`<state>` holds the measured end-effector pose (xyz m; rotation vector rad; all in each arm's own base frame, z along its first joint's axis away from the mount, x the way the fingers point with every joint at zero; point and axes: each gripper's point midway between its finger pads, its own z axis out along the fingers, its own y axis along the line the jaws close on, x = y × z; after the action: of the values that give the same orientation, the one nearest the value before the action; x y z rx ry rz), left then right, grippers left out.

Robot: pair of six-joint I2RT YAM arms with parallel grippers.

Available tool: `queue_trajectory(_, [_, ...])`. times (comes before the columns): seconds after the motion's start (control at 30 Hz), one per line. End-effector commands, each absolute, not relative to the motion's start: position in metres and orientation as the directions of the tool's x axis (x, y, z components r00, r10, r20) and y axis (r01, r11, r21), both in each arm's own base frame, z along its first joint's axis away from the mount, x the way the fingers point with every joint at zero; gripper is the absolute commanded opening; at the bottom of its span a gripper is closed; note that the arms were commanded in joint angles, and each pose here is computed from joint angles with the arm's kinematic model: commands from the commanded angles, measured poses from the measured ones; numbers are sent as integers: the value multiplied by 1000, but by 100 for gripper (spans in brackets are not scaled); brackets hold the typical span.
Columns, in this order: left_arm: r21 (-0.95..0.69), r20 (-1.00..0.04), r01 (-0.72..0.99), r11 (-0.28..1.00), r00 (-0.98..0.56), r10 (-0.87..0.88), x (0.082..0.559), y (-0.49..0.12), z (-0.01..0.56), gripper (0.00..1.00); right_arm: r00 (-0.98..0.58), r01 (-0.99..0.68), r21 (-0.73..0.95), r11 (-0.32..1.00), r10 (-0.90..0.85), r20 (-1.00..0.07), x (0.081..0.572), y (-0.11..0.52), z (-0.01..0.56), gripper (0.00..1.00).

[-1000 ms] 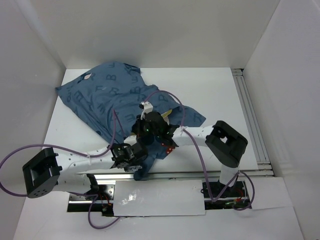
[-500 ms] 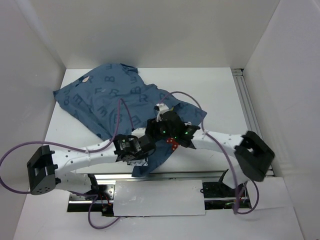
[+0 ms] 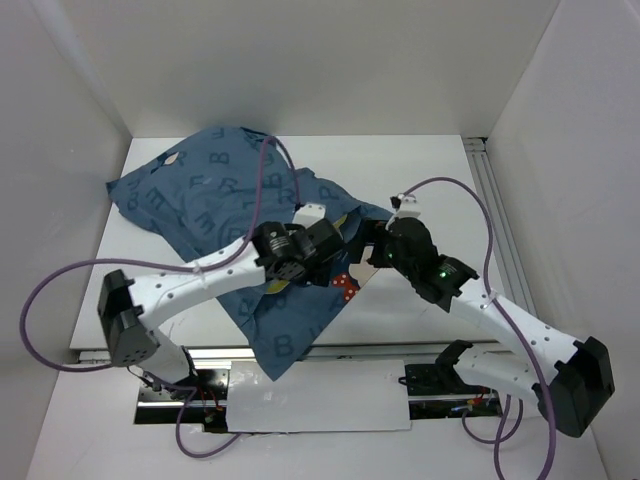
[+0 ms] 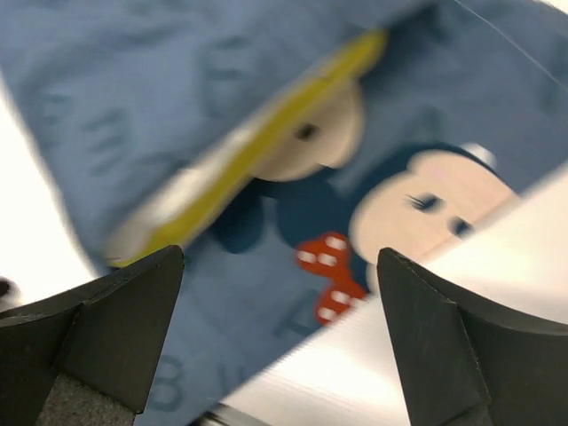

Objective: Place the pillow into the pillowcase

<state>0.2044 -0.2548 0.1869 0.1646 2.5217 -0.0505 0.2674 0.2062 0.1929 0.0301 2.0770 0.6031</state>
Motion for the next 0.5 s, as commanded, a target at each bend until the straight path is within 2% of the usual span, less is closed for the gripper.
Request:
queue_trajectory(0.0, [225, -582, 141, 964, -774, 249, 252, -235, 178, 100, -648, -99, 387, 917, 236, -725, 256, 177, 152, 97])
queue_trajectory(0.23, [267, -546, 262, 927, -752, 369, 320, -244, 140, 100, -682, -149, 396, 906, 196, -705, 246, 174, 139, 95])
queue_trajectory(0.43, [357, -474, 331, 873, -742, 475, 340, -245, 100, 100, -695, -146, 369, 918, 170, -698, 246, 167, 127, 95])
queue_trajectory(0.47, [375, -459, 321, 870, -751, 475, 345, -241, 92, 89, -701, -144, 365, 920, 166, -694, 244, 166, 123, 95])
